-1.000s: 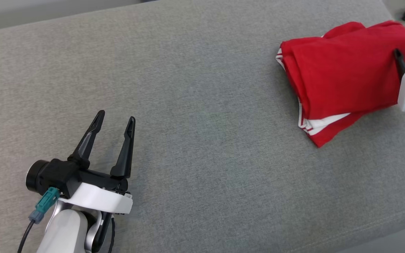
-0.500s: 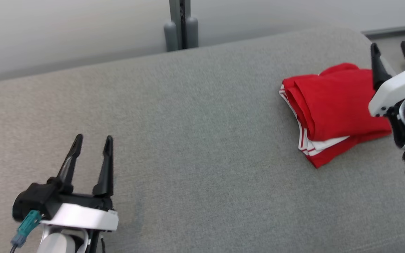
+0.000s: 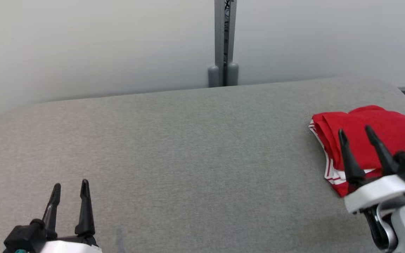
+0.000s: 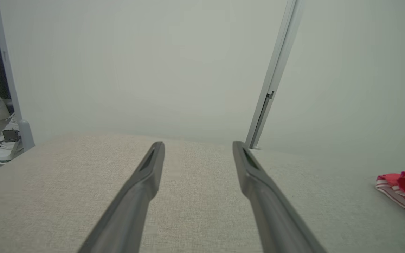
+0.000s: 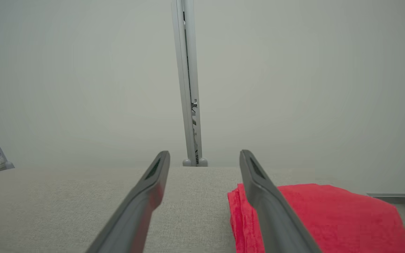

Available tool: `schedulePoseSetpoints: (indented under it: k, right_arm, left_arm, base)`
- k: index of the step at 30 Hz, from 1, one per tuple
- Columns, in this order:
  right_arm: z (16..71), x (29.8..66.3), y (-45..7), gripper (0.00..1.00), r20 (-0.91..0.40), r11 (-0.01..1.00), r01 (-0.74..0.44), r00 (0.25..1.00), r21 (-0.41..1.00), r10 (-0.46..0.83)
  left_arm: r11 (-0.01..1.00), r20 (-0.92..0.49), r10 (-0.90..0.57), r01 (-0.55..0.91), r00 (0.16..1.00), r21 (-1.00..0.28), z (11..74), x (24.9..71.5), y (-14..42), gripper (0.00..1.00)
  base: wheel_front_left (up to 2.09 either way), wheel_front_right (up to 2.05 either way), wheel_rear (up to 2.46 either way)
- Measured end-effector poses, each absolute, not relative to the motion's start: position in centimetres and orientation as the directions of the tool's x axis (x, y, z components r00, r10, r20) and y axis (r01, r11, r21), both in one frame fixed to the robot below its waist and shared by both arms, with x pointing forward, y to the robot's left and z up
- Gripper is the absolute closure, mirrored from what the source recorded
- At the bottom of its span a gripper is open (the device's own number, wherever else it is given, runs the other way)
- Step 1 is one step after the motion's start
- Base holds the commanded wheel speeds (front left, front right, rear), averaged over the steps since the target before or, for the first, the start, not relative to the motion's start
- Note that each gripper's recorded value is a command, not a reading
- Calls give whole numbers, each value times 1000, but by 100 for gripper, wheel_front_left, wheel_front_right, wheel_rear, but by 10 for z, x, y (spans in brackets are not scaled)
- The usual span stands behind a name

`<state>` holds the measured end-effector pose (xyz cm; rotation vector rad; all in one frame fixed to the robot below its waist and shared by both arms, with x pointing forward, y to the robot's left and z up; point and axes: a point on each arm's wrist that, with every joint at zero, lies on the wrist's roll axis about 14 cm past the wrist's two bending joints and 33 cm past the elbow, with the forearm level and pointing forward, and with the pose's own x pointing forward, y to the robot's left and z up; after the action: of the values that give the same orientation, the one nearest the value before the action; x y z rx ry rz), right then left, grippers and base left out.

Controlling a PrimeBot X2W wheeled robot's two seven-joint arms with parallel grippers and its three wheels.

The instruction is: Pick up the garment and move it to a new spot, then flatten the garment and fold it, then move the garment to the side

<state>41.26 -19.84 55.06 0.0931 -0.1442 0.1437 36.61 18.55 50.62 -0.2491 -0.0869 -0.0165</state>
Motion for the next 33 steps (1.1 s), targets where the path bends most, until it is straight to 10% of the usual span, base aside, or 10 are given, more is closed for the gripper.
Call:
schedulePoseSetpoints:
  k: [32,33]
  right_arm:
    - [529,371,-169,0,148,978,-157,980,139,136]
    - [527,370,-169,100,143,978,-156,980,141,136]
  left_arm:
    - [989,43,-8,14,999,-146,492,342,185,0]
    - [989,37,-8,13,999,-148,490,342,185,100]
  base:
    - [0,0,0]
    - [0,0,0]
